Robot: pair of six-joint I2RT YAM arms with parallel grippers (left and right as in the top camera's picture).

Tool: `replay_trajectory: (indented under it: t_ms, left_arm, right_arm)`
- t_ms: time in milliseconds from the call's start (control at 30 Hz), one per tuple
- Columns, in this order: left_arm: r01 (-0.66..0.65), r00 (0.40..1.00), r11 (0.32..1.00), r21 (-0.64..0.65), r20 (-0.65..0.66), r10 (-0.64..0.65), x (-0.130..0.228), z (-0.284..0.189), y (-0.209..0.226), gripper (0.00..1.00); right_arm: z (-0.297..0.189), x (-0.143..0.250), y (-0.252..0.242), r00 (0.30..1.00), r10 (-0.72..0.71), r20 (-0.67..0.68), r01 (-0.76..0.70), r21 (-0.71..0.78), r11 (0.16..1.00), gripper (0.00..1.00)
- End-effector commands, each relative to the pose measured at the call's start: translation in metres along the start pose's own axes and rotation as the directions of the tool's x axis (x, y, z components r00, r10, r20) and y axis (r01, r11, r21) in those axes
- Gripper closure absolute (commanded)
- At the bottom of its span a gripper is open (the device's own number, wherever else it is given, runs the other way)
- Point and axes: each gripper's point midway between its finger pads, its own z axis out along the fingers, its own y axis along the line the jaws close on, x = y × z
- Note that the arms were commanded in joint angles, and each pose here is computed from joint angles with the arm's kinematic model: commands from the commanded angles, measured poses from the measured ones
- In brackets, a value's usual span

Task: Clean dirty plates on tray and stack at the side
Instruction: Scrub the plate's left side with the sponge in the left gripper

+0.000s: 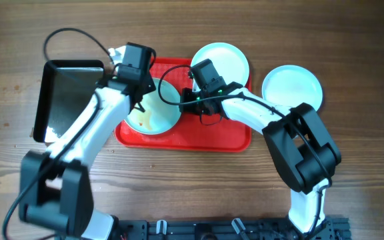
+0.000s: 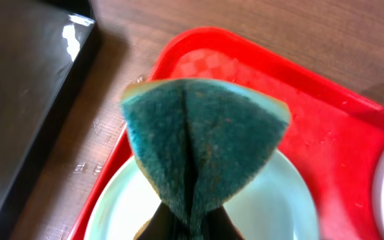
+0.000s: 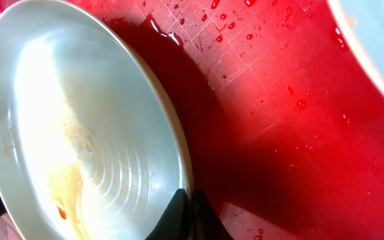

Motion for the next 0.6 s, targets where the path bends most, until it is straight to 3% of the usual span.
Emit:
replay_trajectory:
  t_ms: [0,200,467,567]
  left_arm:
    - [0.201,0.974,0.979,-0.021,-0.101,-0.202,0.022,-0.006,0.005,0.96]
    - [0.334,0.887,0.934,-0.130,-0.291,-0.358,0.080,0.002,0.017,0.96]
    - [0.405,0.839,0.893,-0.198,-0.308,-0.448,0.124,0.018,0.028,0.96]
    - [0.389,0.846,0.900,-0.197,-0.311,-0.434,0.125,0.018,0.030,0.96]
  right_arm:
    - [0.009,0.005,-0.012,1.000,-0.002,-0.013,0.003,0.036,0.999,0.96]
    - [0.009,0.004,-0.012,1.000,-0.003,-0.012,0.003,0.035,0.999,0.96]
    - [0.009,0.005,-0.012,1.000,0.000,-0.013,0.001,0.034,0.999,0.96]
    - [0.009,0.005,-0.011,1.000,-0.001,-0.014,0.001,0.032,0.999,0.96]
